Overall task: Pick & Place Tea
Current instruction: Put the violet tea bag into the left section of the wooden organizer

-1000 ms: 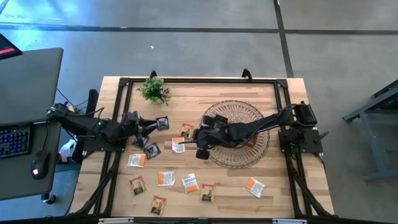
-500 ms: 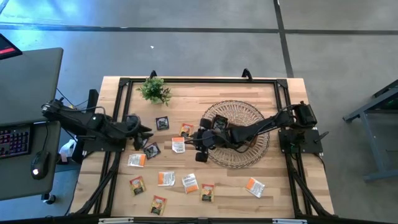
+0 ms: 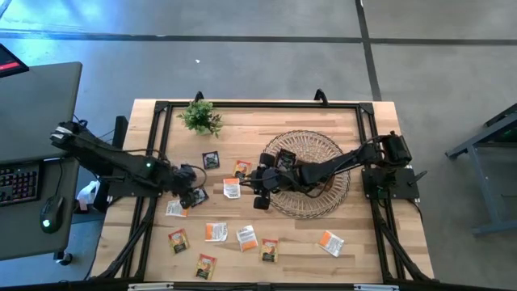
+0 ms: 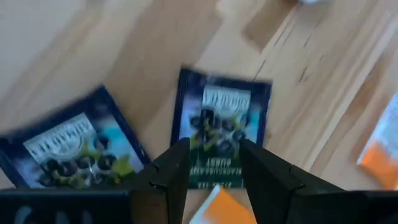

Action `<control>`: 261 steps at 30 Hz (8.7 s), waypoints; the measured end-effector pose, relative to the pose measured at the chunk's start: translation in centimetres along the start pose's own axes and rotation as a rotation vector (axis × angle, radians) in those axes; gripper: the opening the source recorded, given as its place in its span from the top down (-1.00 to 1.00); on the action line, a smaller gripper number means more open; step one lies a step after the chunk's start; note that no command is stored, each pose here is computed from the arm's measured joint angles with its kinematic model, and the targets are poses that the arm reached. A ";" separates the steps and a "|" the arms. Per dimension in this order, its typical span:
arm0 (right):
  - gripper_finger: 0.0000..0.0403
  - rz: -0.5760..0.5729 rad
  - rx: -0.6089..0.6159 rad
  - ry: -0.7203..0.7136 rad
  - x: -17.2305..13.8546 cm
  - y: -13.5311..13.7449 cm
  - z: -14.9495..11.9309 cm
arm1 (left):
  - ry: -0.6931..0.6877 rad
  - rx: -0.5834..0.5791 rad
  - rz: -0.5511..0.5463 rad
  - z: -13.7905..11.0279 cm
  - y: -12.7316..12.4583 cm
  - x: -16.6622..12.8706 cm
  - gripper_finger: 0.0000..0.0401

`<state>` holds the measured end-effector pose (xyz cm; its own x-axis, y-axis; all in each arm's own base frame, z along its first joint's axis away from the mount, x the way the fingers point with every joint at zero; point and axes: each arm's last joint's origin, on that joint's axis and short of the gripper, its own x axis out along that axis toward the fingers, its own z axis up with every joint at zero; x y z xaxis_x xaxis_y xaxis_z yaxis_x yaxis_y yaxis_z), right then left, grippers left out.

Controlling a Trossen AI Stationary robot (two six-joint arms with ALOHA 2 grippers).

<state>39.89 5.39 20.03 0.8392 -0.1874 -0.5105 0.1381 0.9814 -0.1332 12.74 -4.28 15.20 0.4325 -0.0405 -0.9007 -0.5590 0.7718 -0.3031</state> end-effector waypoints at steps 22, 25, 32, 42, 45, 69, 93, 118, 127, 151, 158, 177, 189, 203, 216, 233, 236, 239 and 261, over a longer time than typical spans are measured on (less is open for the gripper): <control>0.41 0.000 0.003 -0.008 0.0 0.0 0.1 | -0.186 0.629 -0.022 4.0 -6.3 3.2 0.31; 0.41 0.000 0.003 -0.008 0.0 0.0 0.1 | -0.175 0.610 -0.027 4.9 -7.7 2.8 0.31; 0.41 0.091 0.027 -0.030 0.6 0.4 0.0 | -0.059 0.356 -0.028 5.2 -8.9 1.0 0.31; 0.59 0.259 0.053 -0.121 6.6 2.6 -2.6 | -0.142 0.098 0.154 0.7 -8.7 0.6 0.31; 0.65 0.251 0.019 -0.076 8.5 3.4 -2.6 | -0.223 -0.029 0.158 -0.4 -8.0 1.3 0.31; 0.99 0.288 0.008 0.101 12.8 5.4 -2.6 | -0.249 -0.273 -0.008 -2.1 -5.9 4.2 0.31; 1.00 0.315 0.018 0.106 13.6 4.8 -3.2 | -0.267 -0.342 -0.056 -2.0 -6.6 5.2 0.31; 1.00 0.328 0.019 0.093 13.2 4.8 -2.7 | -0.323 -0.253 -0.004 -2.0 -6.2 5.1 0.98; 0.97 0.190 -0.052 0.157 8.4 4.2 1.2 | -0.348 -0.170 -0.005 -1.7 -6.4 4.6 1.00; 0.98 -0.041 0.295 -0.019 -16.4 -1.9 -7.6 | -0.547 0.770 0.317 19.1 -13.2 -0.8 1.00; 0.98 -0.117 0.437 -0.182 -18.9 -4.7 -11.9 | -0.557 0.856 0.531 23.3 -15.4 2.8 1.00; 0.98 -0.058 0.487 -0.271 -19.5 -5.5 -16.4 | -0.376 1.191 0.800 26.0 -17.7 9.1 1.00; 0.98 -0.047 0.513 -0.317 -19.6 -5.5 -15.9 | -0.324 1.321 0.791 25.9 -17.7 9.2 0.58; 0.98 -0.042 0.529 -0.337 -19.6 -5.5 -15.7 | -0.406 0.659 0.610 24.2 -16.2 -0.1 0.35; 0.96 0.007 0.519 -0.350 -19.3 -4.6 -15.4 | -0.491 0.299 0.593 14.7 -12.4 -9.4 0.35; 0.96 0.009 0.535 -0.370 -19.3 -4.5 -15.2 | -0.227 0.069 0.402 7.1 -6.2 0.0 0.35; 0.97 0.010 0.536 -0.372 -19.3 -4.5 -15.2 | -0.137 0.049 0.424 6.7 -5.5 -0.5 0.35; 0.99 0.009 0.536 -0.371 -19.2 -4.5 -15.2 | -0.044 -0.002 0.483 5.9 -4.6 -1.2 0.35; 0.96 0.011 0.534 -0.375 -19.2 -4.5 -15.2 | 0.020 -0.296 0.607 1.7 -2.5 3.4 0.35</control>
<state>15.15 3.97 17.57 0.9552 -0.2451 -0.1659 0.2901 0.8866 0.3603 16.77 -5.28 13.45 -0.0317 0.3314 -0.9430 -0.8703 0.4548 0.1891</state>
